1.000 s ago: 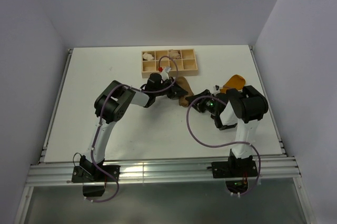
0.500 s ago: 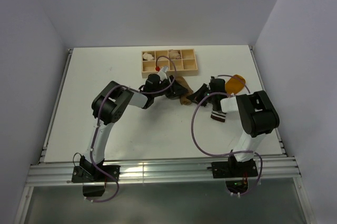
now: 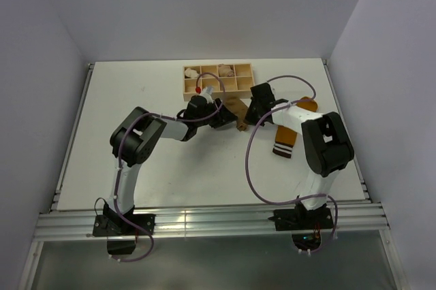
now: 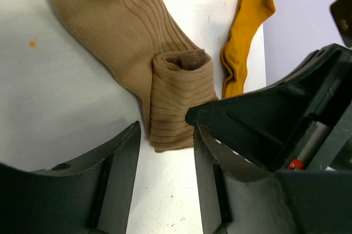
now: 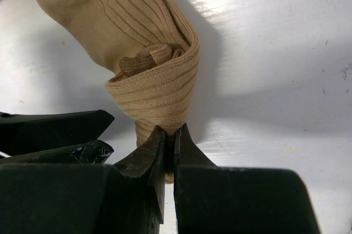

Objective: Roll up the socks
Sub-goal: Roll the sock at the center of the board.

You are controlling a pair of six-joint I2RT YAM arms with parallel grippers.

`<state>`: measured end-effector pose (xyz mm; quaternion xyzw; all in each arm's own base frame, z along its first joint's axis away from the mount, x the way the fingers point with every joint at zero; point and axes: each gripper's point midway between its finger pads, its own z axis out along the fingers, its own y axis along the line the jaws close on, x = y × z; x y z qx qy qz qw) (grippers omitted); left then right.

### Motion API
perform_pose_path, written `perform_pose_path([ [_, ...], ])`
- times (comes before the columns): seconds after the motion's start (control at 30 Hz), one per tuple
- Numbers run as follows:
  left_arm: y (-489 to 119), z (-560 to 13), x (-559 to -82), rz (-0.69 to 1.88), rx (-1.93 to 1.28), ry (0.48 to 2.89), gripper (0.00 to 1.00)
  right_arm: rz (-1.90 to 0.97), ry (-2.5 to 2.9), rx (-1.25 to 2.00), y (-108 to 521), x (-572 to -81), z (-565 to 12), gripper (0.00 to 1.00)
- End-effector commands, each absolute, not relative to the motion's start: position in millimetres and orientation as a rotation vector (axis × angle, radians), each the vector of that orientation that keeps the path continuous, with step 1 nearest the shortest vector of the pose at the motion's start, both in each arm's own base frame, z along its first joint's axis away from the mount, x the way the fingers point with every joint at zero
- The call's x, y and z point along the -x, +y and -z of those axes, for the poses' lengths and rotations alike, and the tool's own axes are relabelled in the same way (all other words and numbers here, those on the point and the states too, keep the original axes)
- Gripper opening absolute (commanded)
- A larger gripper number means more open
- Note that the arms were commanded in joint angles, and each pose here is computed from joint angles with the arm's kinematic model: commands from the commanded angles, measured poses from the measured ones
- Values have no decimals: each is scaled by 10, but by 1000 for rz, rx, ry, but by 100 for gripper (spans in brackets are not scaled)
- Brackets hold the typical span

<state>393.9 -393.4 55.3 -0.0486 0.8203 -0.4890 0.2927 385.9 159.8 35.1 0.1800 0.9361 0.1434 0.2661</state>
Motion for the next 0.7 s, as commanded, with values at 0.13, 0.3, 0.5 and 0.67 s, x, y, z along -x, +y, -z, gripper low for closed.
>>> perform_pose_path([
  [0.13, -4040, -999, -4083, 1358, 141, 2071, 49, -33, 2663, -404, 1325, -3627, -154, 0],
  [0.3, -4142, -1031, -4159, 1364, 121, 2082, 49, -2, 2679, -376, 1359, -3633, -152, 0],
  [0.5, -4313, -914, -4171, 1356, 78, 2144, 51, 3, 2682, -360, 1394, -3656, -166, 0],
  [0.67, -4382, -687, -4118, 1306, 73, 2228, 51, 12, 2681, -355, 1394, -3661, -175, 0],
])
